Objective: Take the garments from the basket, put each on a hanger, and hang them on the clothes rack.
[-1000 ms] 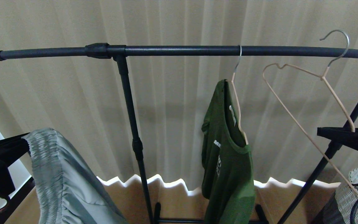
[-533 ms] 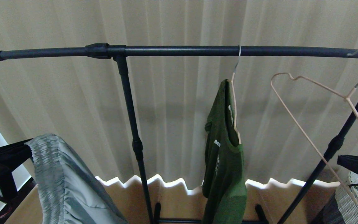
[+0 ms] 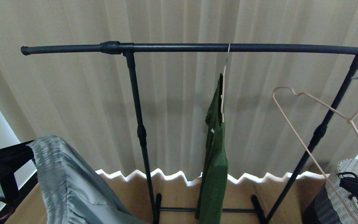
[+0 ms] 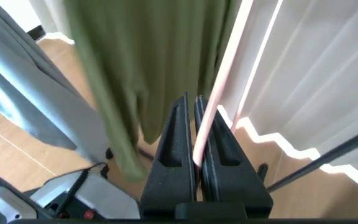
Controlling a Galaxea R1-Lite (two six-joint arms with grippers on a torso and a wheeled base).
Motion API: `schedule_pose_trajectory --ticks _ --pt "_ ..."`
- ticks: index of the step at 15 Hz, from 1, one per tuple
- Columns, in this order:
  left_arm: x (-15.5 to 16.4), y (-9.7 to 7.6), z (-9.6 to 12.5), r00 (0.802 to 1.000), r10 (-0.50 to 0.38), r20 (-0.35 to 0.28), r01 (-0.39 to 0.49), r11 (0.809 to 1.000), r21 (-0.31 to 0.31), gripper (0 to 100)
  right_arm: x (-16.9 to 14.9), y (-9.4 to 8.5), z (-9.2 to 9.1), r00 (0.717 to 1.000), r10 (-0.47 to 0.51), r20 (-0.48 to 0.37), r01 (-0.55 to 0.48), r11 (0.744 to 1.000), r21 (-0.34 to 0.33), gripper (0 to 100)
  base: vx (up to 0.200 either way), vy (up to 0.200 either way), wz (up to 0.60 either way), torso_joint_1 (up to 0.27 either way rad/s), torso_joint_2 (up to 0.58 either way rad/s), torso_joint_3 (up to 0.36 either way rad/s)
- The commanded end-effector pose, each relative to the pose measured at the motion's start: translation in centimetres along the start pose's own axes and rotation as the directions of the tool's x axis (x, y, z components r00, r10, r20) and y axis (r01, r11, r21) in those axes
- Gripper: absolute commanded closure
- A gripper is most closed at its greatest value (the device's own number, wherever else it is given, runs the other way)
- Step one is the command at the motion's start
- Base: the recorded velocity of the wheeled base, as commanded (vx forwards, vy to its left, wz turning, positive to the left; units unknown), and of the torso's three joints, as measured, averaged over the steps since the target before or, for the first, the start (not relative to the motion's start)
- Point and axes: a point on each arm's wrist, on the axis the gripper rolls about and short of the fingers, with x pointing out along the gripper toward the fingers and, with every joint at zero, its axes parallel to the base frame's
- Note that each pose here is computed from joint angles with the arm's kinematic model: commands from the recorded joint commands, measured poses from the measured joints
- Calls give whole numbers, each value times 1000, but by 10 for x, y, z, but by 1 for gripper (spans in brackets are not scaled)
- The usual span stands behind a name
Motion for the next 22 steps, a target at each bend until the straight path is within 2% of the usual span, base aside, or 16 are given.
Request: schedule_pose_trajectory --ticks 1,3,7,13,16,19,20,22 --pt "0 0 -1 1000 0 -1 0 1000 -1 100 1 0 -3 1000 1 -7 -1 1000 2 100 -200 0 0 -2 2 -2" --pt "0 -1 -5 1000 -3 -16 3 1000 1 100 1 0 -4 1000 3 -13 -3 1000 4 100 -200 0 0 5 2 5" --pt "1 -3 -13 999 -10 -42 10 1000 1 100 1 7 -5 997 82 -5 -82 996 -24 100 0 0 0 0 0 0" --pt "1 -3 -13 999 -10 -41 10 1000 0 100 0 8 -5 996 91 0 -91 995 -29 100 0 0 0 0 0 0" --pt "0 -4 -18 999 -10 -52 10 1000 -7 100 -6 10 -13 996 92 7 -91 995 -32 100 0 0 0 0 0 0" --pt "-6 -6 -31 999 1 -35 -1 1000 -8 100 -12 13 -32 996 93 15 -92 995 -33 100 0 0 0 0 0 0" --pt "-5 -7 -37 999 -4 -50 4 1000 -8 100 -10 13 -41 996 91 20 -90 995 -34 100 0 0 0 0 0 0" --pt "-1 -9 -45 999 4 -42 -6 999 -38 100 -4 11 -49 994 80 80 -77 996 -44 100 0 0 0 0 0 0"
